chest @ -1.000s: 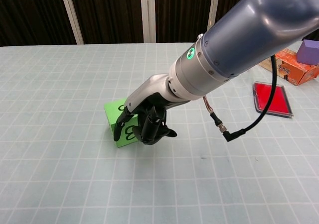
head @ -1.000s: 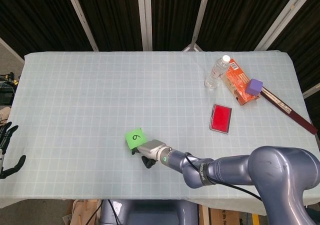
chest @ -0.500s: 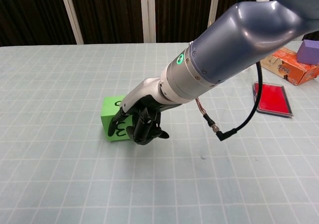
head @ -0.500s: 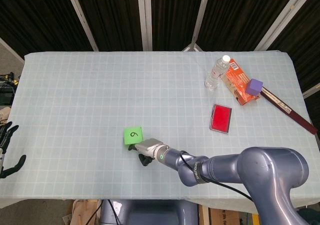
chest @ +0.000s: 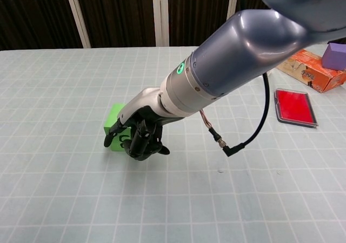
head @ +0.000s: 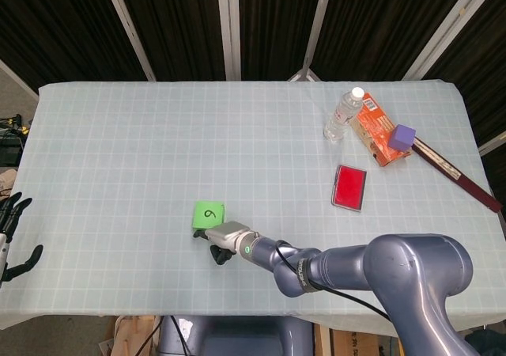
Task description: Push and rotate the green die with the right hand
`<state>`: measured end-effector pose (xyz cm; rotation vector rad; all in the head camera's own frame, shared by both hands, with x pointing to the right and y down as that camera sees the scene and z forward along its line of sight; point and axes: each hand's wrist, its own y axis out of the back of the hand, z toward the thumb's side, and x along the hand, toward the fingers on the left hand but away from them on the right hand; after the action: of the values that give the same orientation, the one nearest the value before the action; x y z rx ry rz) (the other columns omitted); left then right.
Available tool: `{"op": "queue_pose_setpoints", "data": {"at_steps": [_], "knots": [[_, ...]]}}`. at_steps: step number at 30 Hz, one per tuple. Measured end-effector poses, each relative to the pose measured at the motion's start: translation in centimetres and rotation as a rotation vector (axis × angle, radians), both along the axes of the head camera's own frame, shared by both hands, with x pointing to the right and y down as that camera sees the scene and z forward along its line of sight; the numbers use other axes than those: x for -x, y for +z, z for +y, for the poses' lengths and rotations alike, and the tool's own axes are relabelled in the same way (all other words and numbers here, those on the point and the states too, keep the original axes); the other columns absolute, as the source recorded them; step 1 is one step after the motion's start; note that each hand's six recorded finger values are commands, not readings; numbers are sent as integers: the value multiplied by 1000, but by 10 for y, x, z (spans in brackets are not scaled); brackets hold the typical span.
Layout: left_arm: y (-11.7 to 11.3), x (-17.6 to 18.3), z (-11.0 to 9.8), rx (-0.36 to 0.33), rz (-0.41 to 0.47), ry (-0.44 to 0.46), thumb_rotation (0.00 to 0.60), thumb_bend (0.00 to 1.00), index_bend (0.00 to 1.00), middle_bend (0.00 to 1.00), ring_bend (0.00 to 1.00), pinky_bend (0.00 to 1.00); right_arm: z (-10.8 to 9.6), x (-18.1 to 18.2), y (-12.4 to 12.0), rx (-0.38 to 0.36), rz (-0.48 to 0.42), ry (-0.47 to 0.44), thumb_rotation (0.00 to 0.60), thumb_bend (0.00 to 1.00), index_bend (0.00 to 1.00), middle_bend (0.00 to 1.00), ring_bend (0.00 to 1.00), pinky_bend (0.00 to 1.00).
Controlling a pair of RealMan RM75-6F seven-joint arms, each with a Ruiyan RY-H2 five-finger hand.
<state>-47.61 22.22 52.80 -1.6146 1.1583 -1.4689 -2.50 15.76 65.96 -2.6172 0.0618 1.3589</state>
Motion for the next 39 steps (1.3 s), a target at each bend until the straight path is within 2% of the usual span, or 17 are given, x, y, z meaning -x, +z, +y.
{"op": "queue_pose_setpoints", "data": {"at_steps": [6,11,15,20,21,23,25,27,29,32,35,39], "knots": [[-1,1,0,1,3,1,600,431,105,0,0,41,-1,-3,-3,-2,1,-8,600,920,79,848,815,709],[1,2,-2,1,-3,-5,600,431,105,0,0,41,-1,-19,-18,-3,-5,-17,600,920,107,848,816,700],[0,1,-1,-4,-5,-9,600,432,105,0,0,42,-10,-48,-35,-9,11,-12,600,920,115,848,801,646],[-1,0,0,-9,-8,-10,600,431,106,0,0,41,-20,-99,-54,1,86,-33,600,920,115,816,730,588],[-1,0,1,-8,-9,-9,600,431,106,0,0,41,-21,-113,-58,8,109,-35,600,919,115,777,689,552],[0,-2,1,-6,-12,-3,600,431,106,0,0,41,-25,-137,-63,13,144,-21,600,893,115,679,589,401],[1,-4,2,-4,-15,3,600,431,106,0,0,41,-28,-164,-66,4,176,12,600,846,115,518,442,163],[2,-6,3,-2,-16,8,600,432,106,0,0,41,-31,-185,-65,-22,194,47,600,812,115,388,347,62],[3,-7,3,-1,-19,11,600,432,106,0,0,41,-36,-197,-65,-67,197,75,600,759,115,298,278,25],[3,-7,3,-2,-23,10,600,431,106,0,0,41,-50,-216,-66,-189,193,141,600,718,115,206,193,1],[4,-8,3,-1,-26,10,600,431,106,0,0,41,-66,-240,-71,-373,188,221,600,674,115,169,151,0],[5,-10,3,1,-29,20,600,431,107,0,0,41,-77,-288,-84,-681,198,351,600,647,115,163,143,0]]}}
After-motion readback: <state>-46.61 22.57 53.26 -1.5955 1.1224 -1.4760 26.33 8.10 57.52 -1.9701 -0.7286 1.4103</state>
